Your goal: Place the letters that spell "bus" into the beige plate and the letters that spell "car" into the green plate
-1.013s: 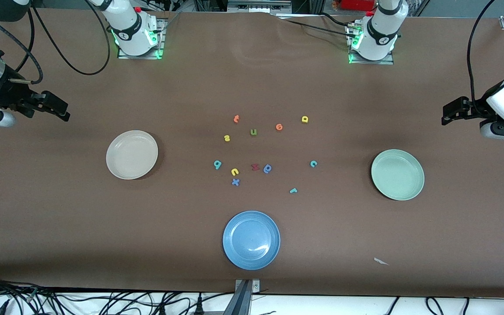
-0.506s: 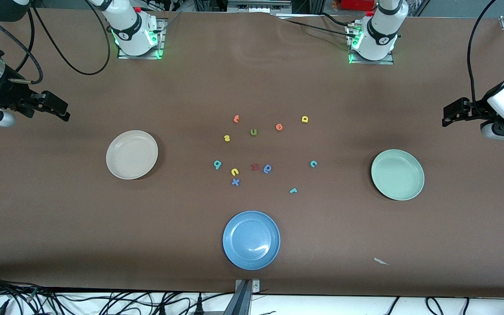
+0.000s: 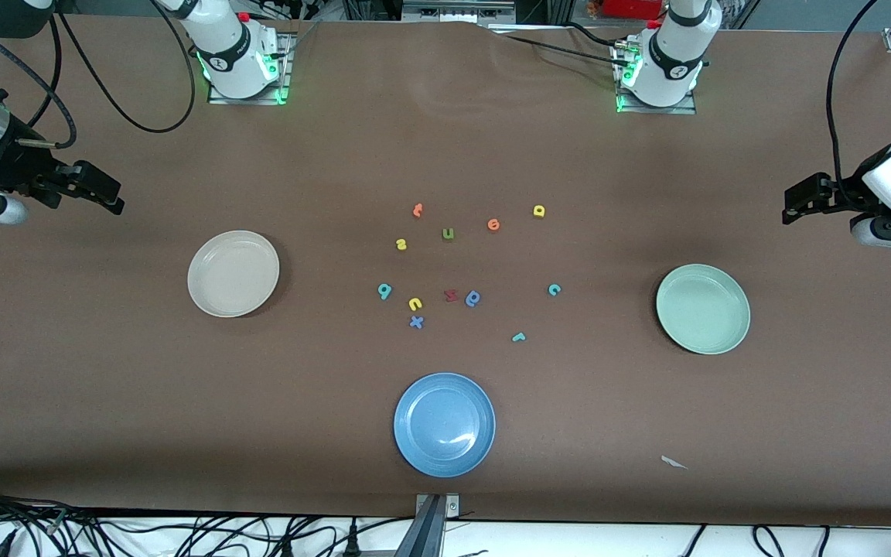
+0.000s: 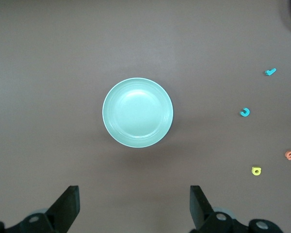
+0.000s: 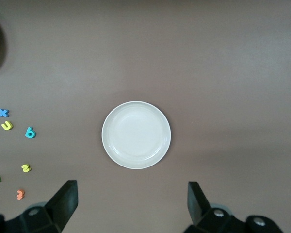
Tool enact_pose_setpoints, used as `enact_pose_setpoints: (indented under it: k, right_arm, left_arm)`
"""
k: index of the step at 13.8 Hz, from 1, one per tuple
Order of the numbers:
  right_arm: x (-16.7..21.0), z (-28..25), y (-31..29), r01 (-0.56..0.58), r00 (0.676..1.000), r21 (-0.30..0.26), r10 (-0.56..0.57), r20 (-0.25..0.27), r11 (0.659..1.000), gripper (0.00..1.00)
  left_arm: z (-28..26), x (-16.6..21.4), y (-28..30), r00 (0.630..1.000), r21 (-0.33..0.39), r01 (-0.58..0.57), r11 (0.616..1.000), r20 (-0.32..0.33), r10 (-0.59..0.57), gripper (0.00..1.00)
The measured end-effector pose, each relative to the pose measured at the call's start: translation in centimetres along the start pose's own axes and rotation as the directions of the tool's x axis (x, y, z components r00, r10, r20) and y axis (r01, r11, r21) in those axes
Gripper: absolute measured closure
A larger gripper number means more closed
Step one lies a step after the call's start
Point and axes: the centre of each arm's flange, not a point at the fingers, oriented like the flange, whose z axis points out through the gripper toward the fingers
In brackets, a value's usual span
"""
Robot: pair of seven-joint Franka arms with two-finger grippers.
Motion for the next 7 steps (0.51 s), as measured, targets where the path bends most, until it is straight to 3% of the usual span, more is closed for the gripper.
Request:
enact_pose_setpoints:
  k: [7]
  right_arm:
    - [-0.02, 0.0, -0.13, 0.002, 1.0, 0.0, -0.002, 0.0, 1.0, 0.0]
  left_arm:
    - [0.01, 0.01, 0.0, 1.0, 0.0, 0.0, 1.0, 0.0, 0.0, 0.0]
